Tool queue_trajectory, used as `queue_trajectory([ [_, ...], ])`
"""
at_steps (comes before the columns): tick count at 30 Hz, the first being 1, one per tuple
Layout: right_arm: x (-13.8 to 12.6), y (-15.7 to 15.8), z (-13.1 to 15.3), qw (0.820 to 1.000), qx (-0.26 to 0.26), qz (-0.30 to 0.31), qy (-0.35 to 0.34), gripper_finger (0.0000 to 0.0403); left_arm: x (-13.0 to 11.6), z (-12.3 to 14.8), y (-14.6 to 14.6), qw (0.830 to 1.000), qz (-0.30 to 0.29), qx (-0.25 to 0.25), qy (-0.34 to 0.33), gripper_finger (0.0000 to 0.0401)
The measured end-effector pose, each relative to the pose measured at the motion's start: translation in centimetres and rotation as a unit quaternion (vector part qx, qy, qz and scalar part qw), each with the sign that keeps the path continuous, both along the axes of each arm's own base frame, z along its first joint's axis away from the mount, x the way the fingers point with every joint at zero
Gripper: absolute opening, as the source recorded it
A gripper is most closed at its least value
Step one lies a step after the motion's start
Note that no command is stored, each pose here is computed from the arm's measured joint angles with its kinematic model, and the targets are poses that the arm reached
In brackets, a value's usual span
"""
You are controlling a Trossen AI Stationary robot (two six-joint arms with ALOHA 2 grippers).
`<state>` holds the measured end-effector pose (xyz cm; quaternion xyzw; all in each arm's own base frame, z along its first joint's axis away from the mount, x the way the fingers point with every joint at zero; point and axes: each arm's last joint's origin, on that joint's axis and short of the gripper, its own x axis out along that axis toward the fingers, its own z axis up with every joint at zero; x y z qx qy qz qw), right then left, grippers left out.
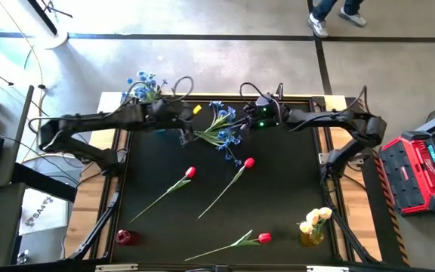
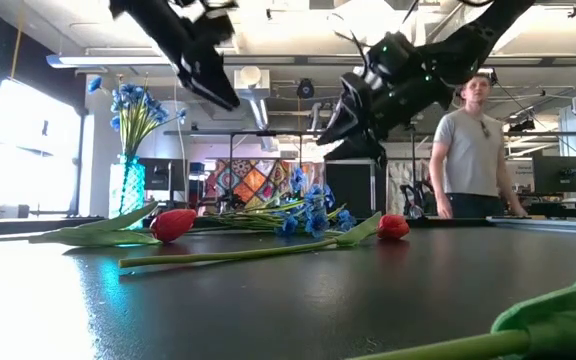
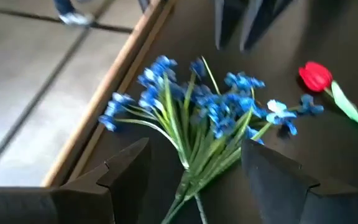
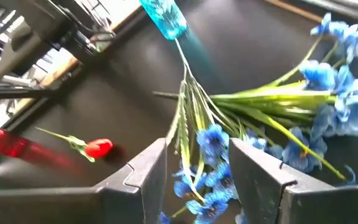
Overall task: Sort flowers into vase by color
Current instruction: Put the bottom blue flowers into the blue vase
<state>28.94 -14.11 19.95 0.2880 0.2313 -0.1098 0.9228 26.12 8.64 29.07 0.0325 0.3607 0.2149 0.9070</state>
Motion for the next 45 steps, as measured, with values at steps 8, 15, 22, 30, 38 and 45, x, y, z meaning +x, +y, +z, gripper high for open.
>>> queue_trajectory([
  [8,-0.5,0.2,1.1,1.0,-0.015,-0.025,-0.005,0.0161,2.6,-4.7,3.6,0.997,-0.041,-0.056,0.044,0.0237],
  [15,-0.2,1.0,0.9,1.0,0.0,-0.021,0.008,0.0161,2.7,-8.9,6.3,0.984,-0.045,-0.144,0.095,0.0236],
  [22,0.4,2.6,0.8,0.999,-0.008,-0.033,0.02,0.0161,2.4,-11.1,7.2,0.975,-0.026,-0.169,0.142,0.0236],
  [30,0.7,3.2,0.7,0.998,-0.003,-0.062,0.026,0.0161,1.5,-14.1,9.0,0.958,0.024,-0.214,0.189,0.0216],
  [38,0.8,3.7,0.7,0.996,0.008,-0.08,0.028,0.0156,0.9,-14.5,9.9,0.954,0.03,-0.233,0.189,0.0153],
  [45,0.8,3.6,0.6,0.996,0.01,-0.088,0.03,0.0112,1.2,-14.4,9.3,0.952,-0.002,-0.251,0.177,0.0043],
])
